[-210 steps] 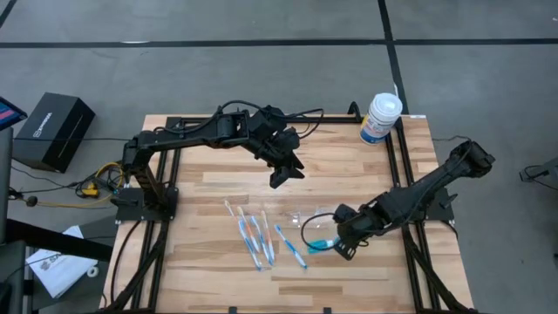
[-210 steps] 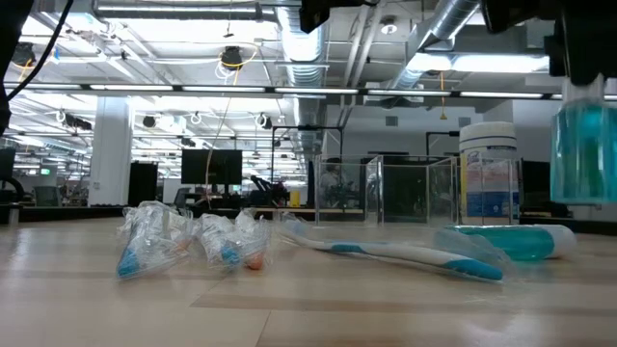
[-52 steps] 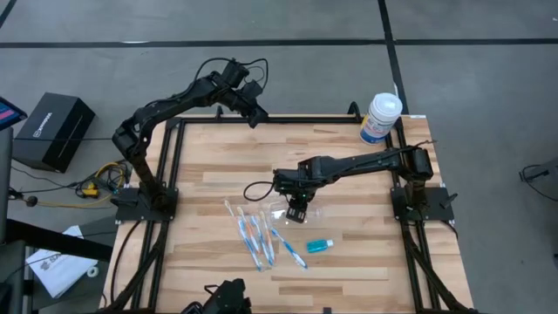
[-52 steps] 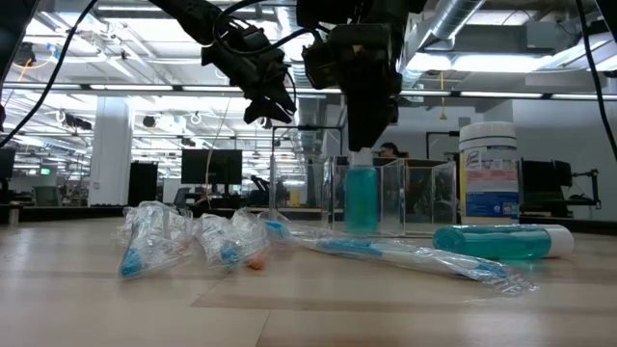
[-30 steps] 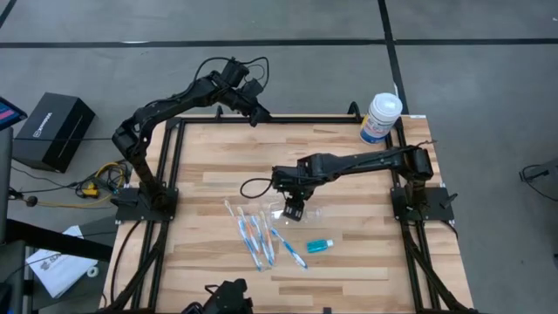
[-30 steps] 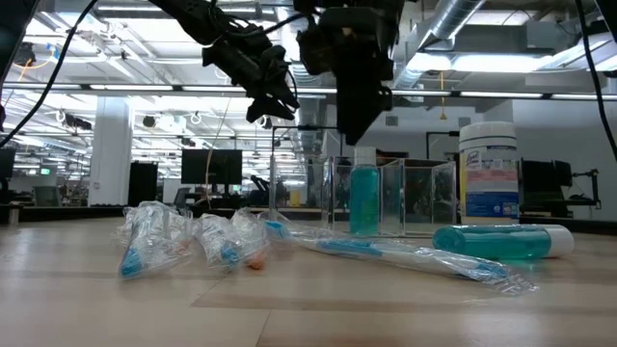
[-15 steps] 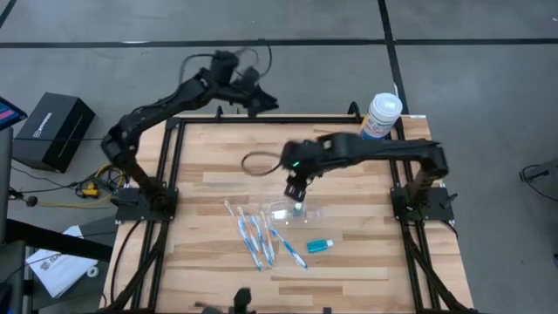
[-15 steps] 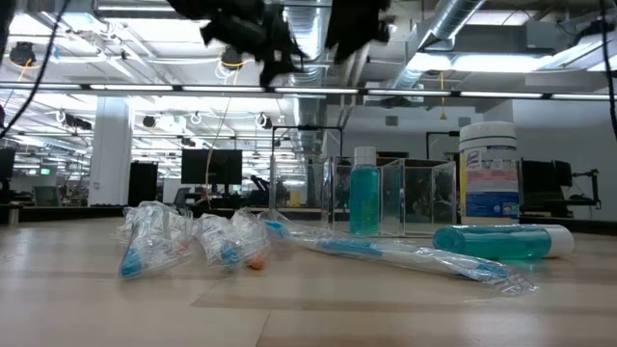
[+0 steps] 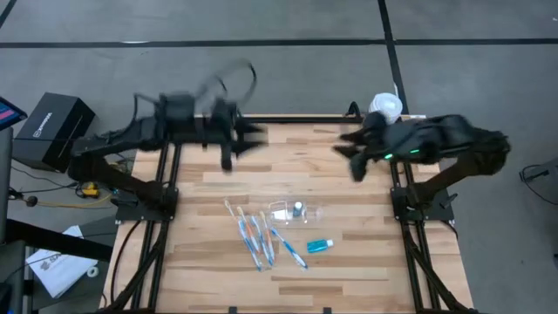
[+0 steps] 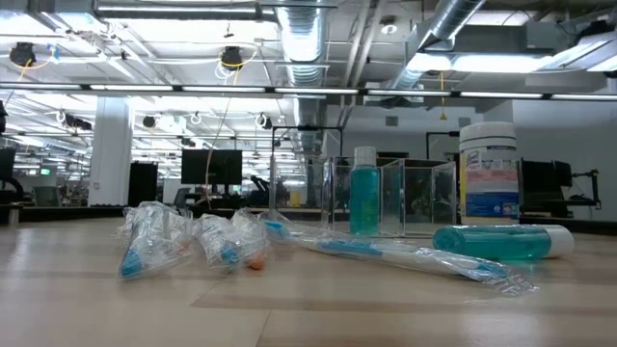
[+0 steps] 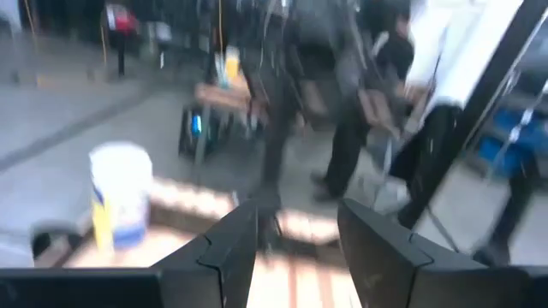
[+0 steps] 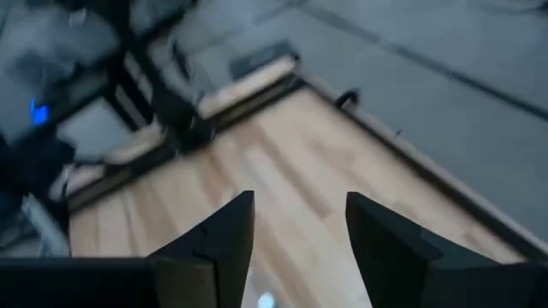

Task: Pick & Place toothbrushing station
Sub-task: Adjust the transparent organizer

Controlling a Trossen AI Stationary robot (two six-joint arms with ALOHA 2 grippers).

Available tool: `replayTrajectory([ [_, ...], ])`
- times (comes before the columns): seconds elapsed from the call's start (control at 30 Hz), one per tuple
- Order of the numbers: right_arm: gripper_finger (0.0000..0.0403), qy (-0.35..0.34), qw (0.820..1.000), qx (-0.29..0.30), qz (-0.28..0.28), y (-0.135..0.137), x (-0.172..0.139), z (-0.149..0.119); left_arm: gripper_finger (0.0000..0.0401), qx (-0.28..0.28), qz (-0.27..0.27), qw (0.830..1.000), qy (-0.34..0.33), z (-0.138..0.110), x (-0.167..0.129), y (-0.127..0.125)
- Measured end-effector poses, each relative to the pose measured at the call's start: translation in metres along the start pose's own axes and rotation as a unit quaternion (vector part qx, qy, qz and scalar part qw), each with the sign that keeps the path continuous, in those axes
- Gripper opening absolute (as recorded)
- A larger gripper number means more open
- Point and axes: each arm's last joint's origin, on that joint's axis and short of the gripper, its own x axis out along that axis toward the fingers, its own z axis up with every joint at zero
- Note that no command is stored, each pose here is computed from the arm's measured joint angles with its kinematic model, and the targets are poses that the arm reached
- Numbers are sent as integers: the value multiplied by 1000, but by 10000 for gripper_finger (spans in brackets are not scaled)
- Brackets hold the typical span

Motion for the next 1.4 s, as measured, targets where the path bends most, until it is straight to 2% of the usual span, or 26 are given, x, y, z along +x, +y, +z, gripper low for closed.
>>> replayTrajectory([
  [0.1,175,-42,999,11,1,-14,-32,1,159,5,14,998,61,-30,15,-40],
  [0.23,175,-75,997,8,30,-31,-66,1,159,5,25,996,90,-66,40,-86],
  [0.43,175,-93,993,-24,65,-48,-91,0,159,-22,38,985,169,-137,99,-112],
  [0.6,175,-82,992,-49,83,-51,-96,-3,159,-45,12,974,220,-187,144,-132],
  [0.77,175,-50,992,-64,96,-52,-95,-8,159,-43,6,974,223,-197,170,-147],
  [0.9,175,-40,991,-67,108,-51,-96,-10,159,-32,25,966,254,-216,182,-141],
  [1.0,175,-39,990,-75,116,-50,-97,-11,159,-24,30,960,278,-229,185,-139],
  [1.23,175,-38,988,-85,122,-49,-98,-12,161,-10,40,947,318,-235,184,-130],
  [1.4,175,-38,988,-85,121,-49,-97,-12,182,-7,34,943,332,-243,191,-122],
])
